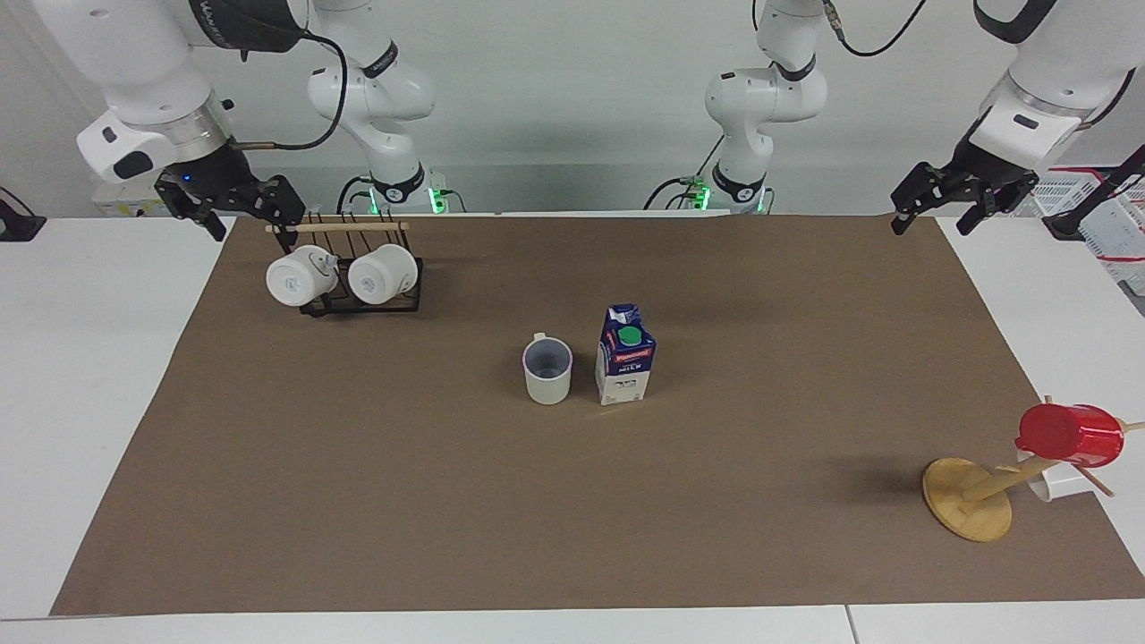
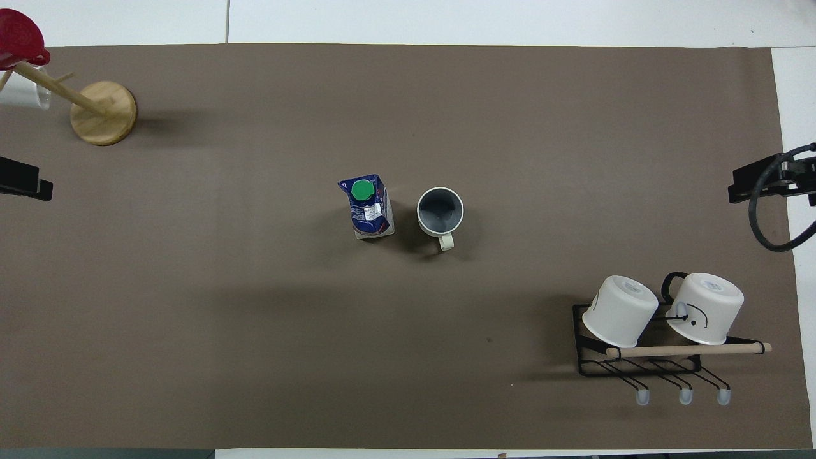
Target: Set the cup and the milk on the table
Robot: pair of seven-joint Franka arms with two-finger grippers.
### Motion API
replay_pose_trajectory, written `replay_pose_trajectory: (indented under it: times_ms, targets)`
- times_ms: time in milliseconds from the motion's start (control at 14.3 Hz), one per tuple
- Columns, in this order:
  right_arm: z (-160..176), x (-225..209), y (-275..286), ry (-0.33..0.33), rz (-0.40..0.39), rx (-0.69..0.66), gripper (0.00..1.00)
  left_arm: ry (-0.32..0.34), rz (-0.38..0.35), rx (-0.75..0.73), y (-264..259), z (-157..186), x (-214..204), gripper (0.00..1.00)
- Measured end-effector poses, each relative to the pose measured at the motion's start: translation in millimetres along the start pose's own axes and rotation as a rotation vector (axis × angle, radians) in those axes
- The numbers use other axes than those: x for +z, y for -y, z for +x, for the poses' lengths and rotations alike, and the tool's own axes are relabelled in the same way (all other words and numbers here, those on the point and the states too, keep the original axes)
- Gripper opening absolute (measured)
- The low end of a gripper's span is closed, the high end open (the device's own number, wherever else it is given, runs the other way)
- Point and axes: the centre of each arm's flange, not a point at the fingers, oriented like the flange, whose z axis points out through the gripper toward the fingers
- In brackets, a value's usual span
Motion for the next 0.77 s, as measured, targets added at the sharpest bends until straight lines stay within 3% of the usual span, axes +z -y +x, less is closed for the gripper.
replay_pose_trajectory:
  times_ms: [767]
  targets:
    - [0.0,0.0,0.0,0.0,0.0,0.0,1.0,0.002,0.0,0.01,-3.6,0.2,0.8,1.0]
